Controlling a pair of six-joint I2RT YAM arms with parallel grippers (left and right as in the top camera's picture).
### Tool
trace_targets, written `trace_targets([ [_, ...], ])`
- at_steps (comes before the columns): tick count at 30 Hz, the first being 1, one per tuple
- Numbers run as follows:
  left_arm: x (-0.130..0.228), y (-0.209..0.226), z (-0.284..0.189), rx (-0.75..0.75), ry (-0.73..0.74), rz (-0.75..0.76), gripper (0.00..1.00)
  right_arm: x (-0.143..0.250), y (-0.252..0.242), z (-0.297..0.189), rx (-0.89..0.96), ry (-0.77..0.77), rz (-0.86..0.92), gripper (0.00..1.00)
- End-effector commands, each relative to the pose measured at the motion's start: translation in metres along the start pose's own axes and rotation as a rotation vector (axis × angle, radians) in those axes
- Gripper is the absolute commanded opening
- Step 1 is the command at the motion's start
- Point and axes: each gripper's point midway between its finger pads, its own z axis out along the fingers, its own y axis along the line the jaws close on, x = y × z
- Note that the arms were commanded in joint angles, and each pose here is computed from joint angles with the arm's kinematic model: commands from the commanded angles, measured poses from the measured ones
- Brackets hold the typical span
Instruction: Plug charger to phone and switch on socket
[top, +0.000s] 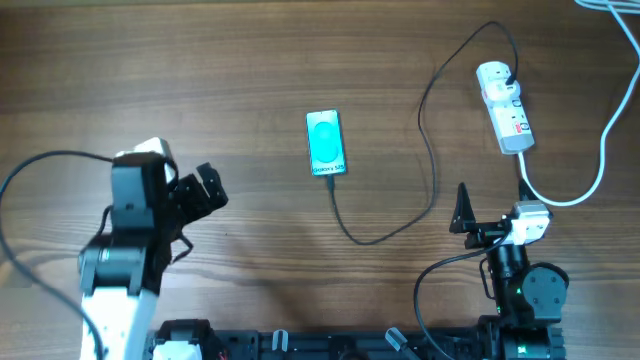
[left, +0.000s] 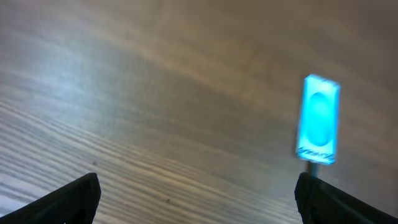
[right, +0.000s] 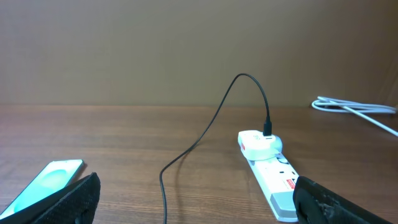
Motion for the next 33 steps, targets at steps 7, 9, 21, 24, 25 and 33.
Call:
trace_targets([
  [7,-0.007,-0.012,-0.055,0.129,-0.182,0.163,1.0,-0.002,0.0,-0.001,0.004,-0.01,-0.012,0.99],
  [9,-0.005,-0.017,-0.058,0.167,-0.184,0.213,1.0,-0.002,0.0,-0.001,0.005,-0.011,-0.013,1.0],
  [21,0.027,-0.004,-0.047,0.216,-0.31,0.222,1.0,-0.002,0.0,-0.001,0.005,-0.011,-0.013,1.0],
  [24,0.025,-0.005,-0.035,0.233,-0.336,0.177,1.0,-0.002,0.0,-0.001,0.005,-0.011,-0.013,1.0],
  [25,0.025,-0.005,-0.034,0.236,-0.343,0.178,1.0,-0.002,0.0,-0.001,0.005,-0.011,-0.013,1.0],
  [33,0.034,-0.001,-0.04,0.255,-0.407,0.184,1.0,-0.002,0.0,-0.001,0.005,-0.011,-0.012,1.0],
])
